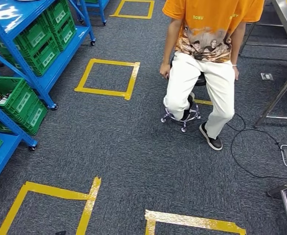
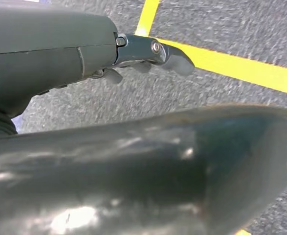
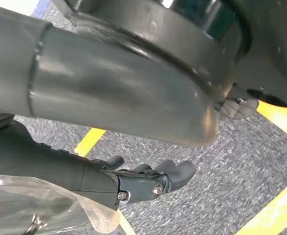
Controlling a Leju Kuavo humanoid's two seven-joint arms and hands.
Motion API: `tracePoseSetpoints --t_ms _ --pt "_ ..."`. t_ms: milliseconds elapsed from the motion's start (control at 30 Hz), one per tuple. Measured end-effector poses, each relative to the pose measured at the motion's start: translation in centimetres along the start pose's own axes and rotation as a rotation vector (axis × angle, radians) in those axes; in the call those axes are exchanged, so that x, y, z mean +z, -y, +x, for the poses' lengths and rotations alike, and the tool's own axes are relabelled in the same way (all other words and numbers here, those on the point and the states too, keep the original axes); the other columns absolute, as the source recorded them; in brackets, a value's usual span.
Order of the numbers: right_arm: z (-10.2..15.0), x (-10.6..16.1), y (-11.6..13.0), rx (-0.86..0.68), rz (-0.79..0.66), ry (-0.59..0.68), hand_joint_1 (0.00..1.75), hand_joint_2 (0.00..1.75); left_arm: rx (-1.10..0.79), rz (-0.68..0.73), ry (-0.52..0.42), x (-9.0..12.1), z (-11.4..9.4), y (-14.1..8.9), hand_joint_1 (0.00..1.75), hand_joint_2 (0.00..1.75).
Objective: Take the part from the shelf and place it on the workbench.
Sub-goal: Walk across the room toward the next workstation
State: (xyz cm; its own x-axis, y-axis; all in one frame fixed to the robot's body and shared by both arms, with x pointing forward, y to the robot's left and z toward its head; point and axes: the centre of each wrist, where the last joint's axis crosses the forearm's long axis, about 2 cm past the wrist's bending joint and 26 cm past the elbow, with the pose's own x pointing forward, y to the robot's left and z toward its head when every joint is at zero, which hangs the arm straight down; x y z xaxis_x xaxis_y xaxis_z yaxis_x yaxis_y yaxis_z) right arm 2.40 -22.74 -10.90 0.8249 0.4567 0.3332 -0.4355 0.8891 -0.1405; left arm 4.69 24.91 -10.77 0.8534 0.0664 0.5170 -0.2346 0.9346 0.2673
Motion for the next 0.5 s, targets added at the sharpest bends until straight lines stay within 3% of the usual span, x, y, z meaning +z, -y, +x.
tracePoseSetpoints --t_ms 500 --pt "0.31 -0.09 0.09 0.006 0.004 0.009 0.0 0.0 -0.007 0.002 0.006 -0.12 0.03 -0.24 0.0 0.0"
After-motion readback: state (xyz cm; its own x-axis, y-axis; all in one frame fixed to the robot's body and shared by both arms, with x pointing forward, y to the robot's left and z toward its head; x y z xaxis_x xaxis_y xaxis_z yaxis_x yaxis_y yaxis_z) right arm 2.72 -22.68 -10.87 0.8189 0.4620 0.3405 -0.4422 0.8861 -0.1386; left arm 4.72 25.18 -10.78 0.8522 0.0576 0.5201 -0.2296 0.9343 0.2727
